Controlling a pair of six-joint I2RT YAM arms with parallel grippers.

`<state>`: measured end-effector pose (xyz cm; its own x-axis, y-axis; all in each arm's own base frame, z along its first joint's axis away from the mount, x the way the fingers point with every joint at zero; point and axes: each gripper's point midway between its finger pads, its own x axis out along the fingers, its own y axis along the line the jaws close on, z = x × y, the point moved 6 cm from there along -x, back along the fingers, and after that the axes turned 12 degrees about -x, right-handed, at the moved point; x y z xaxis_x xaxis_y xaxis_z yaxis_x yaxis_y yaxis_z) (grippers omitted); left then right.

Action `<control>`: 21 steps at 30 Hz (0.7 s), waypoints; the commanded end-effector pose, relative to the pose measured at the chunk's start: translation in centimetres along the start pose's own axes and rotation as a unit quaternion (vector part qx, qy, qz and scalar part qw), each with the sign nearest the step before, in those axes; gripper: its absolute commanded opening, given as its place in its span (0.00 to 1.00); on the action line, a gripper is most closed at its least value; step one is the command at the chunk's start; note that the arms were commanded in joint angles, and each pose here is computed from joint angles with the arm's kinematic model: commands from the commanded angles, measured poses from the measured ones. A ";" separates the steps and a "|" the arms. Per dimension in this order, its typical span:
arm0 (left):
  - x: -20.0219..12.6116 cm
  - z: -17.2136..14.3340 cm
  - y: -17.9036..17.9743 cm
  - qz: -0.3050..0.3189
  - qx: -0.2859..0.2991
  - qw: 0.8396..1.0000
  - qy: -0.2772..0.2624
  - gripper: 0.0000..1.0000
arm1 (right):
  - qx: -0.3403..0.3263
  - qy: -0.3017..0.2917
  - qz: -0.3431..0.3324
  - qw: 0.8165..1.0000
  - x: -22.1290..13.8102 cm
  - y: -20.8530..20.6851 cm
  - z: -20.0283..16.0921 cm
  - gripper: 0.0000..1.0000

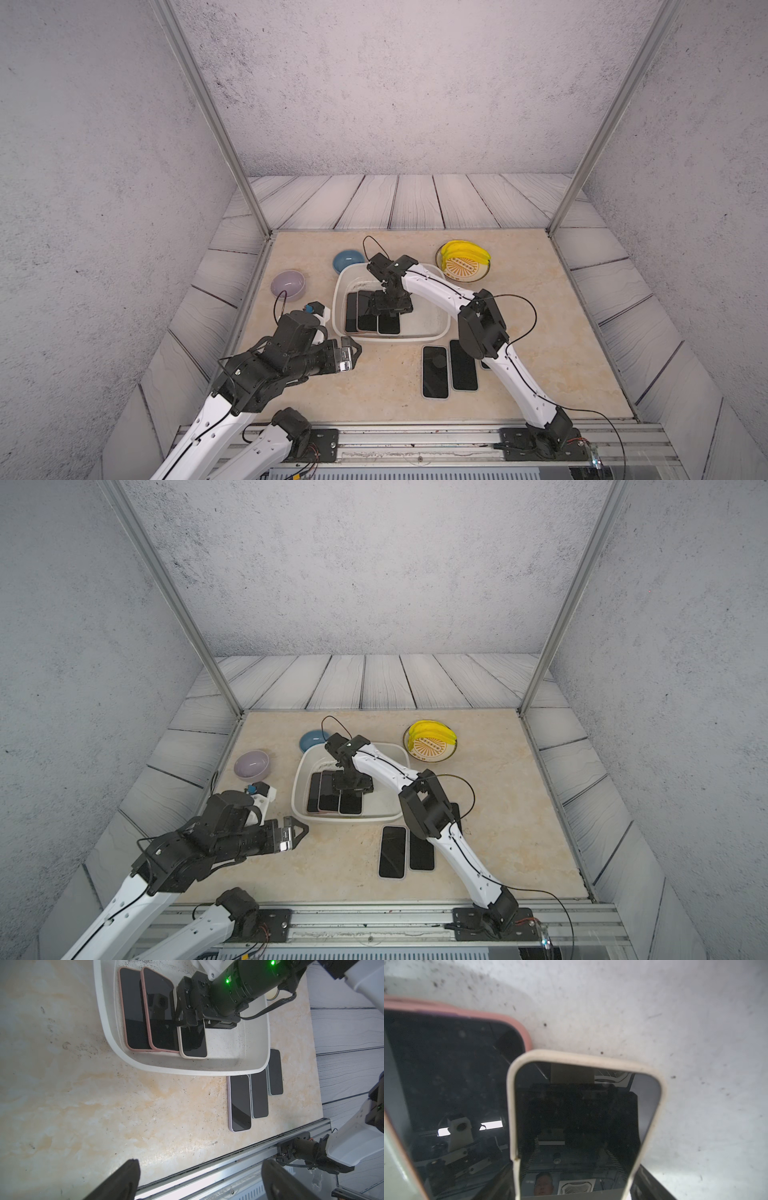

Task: Take the phone out of the storage box
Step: Pick up the phone from the storage box.

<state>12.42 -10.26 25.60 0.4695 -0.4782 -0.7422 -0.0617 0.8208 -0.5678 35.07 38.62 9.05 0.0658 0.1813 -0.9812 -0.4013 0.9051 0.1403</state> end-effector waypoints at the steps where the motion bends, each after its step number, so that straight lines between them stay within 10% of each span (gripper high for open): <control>1: 0.3 -0.1 0.3 0.003 0.001 1.000 0.004 0.97 | -0.018 0.049 -0.058 0.997 2.9 -1.7 -1.7 0.79; 9: 1.5 0.5 -0.5 -0.010 -0.009 1.000 0.007 0.98 | -0.038 0.005 -0.059 0.997 -1.9 -2.6 -1.5 0.79; 21: 4.4 1.8 -3.4 -0.079 -0.018 0.996 0.032 0.97 | 0.036 -0.074 0.123 0.989 -10.4 -5.2 -1.1 0.78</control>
<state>15.47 -13.67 24.33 0.4093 -0.5637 -0.7174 -0.0584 0.7685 -0.6372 35.41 31.06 14.44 0.0779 0.2955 -0.9522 -0.3439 0.9044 0.2525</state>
